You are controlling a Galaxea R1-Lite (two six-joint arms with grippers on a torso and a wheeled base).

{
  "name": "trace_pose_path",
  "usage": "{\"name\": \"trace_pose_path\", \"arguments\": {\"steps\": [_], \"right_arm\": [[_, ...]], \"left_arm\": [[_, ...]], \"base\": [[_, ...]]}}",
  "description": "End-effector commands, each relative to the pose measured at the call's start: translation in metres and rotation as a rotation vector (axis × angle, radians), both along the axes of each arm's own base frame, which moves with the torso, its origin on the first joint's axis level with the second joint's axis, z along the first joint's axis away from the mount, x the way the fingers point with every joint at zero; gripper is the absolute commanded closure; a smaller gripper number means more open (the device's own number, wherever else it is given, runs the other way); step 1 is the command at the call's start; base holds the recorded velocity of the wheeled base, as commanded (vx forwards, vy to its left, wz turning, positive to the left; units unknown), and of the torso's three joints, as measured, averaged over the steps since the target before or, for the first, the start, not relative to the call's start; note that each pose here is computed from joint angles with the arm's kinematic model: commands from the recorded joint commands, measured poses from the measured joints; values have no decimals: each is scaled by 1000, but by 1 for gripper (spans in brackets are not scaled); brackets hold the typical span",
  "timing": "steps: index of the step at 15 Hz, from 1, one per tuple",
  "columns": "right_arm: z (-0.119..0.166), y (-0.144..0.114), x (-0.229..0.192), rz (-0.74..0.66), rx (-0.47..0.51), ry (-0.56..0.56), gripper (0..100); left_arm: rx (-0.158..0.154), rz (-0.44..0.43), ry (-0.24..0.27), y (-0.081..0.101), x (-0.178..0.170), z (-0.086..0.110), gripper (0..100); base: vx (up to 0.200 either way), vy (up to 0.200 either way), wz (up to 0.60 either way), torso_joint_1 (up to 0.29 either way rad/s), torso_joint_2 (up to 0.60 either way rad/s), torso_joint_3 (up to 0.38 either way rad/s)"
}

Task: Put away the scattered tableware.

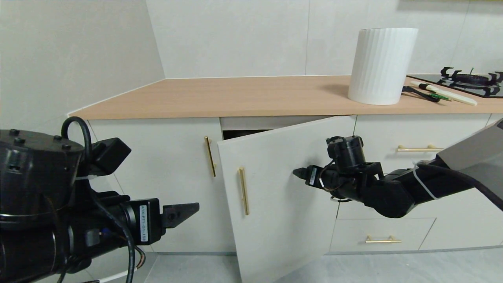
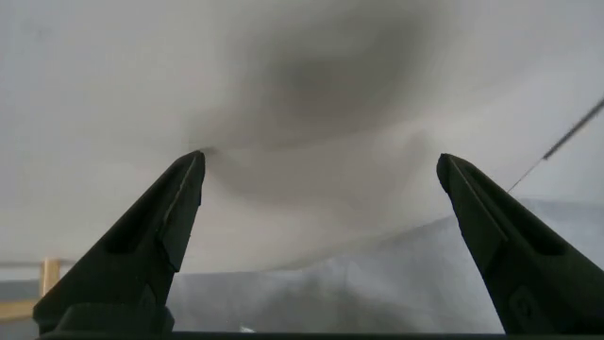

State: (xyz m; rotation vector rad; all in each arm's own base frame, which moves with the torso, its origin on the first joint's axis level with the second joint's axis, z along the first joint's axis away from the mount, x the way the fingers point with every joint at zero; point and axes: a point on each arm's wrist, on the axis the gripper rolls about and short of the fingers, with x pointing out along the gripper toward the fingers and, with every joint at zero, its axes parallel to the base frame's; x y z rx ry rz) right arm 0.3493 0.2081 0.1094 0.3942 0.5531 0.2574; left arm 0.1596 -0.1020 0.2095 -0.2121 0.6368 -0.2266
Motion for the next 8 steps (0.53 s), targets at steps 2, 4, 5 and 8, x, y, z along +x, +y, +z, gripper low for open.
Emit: {"name": "trace_pose_path", "arguments": {"steps": [2,4,5,8], "right_arm": [[6,5,8,-33,62,-12,0],[7,10,18,-81,101,-23,0],[6,11,21,-102,102,-29,0],[-1,17,37,-191,105,-55,0]], "left_arm": [[1,1,1,0,1,0,0],[1,1,1,0,1,0,0],[1,1,2,0,0,0,0],[1,1,2,0,0,0,0]], "base": [[0,0,0,0,0,0],[0,0,0,0,0,0],[0,0,0,0,0,0],[0,0,0,0,0,0]]}}
